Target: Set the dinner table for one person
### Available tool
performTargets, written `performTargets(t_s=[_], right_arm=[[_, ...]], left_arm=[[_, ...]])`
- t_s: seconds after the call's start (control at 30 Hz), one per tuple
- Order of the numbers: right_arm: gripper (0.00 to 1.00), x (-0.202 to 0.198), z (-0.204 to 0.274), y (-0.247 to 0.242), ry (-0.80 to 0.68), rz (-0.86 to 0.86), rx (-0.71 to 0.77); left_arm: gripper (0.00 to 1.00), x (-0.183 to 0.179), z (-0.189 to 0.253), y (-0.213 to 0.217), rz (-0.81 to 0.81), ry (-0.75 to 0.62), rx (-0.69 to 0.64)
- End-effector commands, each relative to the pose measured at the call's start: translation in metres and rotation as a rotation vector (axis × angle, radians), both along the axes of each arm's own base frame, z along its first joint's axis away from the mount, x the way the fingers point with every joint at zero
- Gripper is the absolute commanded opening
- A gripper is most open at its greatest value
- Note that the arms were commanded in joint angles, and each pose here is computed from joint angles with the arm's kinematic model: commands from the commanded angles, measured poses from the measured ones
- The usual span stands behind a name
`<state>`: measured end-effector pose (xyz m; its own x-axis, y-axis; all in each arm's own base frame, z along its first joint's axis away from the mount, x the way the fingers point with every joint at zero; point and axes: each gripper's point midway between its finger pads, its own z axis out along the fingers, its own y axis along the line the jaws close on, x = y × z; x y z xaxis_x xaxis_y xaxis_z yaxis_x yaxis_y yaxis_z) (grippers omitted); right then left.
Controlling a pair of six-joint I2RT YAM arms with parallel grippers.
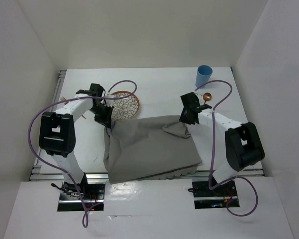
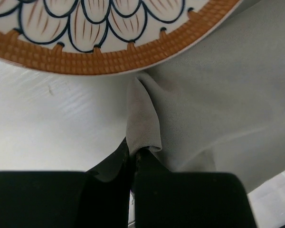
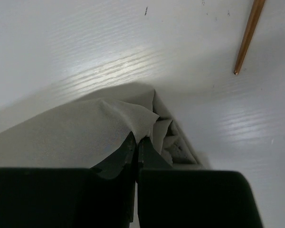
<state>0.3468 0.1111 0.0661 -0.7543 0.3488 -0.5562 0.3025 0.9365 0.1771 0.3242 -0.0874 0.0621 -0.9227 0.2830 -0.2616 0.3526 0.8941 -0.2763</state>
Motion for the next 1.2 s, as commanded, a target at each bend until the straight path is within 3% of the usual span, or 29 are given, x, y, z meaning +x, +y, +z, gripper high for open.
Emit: performTargets(t_s=[0.0,0.2,0.43,0.9,1.17], right_arm=[[0.0,0.034,0.015,-0.006,-0.097,-0.06,0.004],[0.0,0.051,-0.01,-0.006,-0.053,-0.069,0.004],[0.0,0.079,-0.038,-0.01,-0.024,-0.069,0.001],[0.0,0.152,-0.009,-0.019,-0.144,-0.035,-0.05],[0.0,0.16,-0.019,-0.035,-0.122,-0.04,-0.077]], left_arm=[[0.0,-0.013,-0.025,0.012,0.02,0.088,0.062],[0.0,0.029,-0.05,0.017,0.036,0.072,0.091],[0.0,0.082,-0.046,0.014,0.058,-0.02,0.07],[0.0,0.162,-0.021,0.019,0.126,-0.189,0.068],[0.15,0.17,-0.025,0.025,0.127,-0.175,0.103]])
